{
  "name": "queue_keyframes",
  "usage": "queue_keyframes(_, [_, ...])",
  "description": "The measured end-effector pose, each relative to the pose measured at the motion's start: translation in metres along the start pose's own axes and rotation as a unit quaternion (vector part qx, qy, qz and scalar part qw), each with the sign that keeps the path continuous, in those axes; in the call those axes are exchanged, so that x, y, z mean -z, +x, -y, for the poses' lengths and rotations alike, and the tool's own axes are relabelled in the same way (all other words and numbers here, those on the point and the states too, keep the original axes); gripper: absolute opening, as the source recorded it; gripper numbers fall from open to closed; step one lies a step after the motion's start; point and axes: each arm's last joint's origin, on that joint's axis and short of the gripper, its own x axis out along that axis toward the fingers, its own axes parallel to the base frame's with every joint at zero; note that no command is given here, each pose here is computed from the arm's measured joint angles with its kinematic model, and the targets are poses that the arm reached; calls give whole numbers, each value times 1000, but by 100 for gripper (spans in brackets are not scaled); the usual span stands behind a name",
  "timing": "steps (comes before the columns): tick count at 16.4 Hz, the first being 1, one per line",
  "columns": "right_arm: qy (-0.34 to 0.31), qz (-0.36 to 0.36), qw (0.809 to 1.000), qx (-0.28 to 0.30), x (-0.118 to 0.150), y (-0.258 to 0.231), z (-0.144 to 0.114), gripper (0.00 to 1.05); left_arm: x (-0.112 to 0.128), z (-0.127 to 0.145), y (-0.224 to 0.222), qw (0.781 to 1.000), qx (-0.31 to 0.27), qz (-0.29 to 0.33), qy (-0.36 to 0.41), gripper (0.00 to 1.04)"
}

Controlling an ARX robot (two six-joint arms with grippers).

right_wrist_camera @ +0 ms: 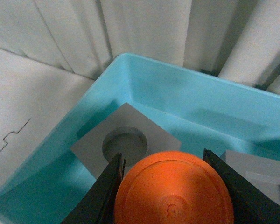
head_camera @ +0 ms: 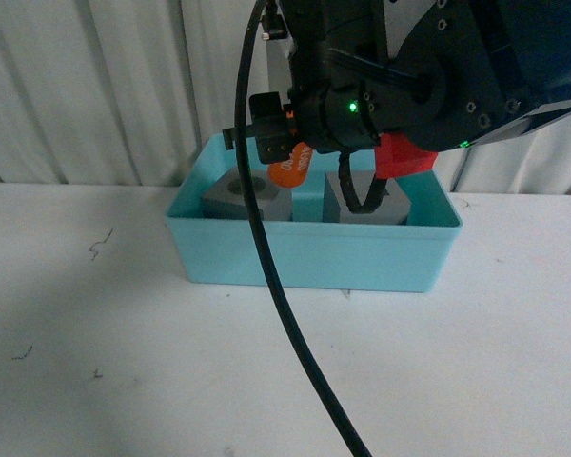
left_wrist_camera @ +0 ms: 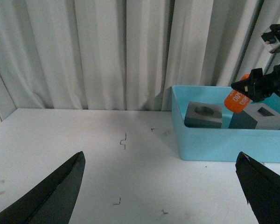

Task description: Place gray and orange parts in blue box

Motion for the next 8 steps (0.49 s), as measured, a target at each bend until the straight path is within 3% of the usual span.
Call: queue_keyframes(8, [21,-28,999,8,19,13,-3,47,0,0,0,1000,0,0,0,98])
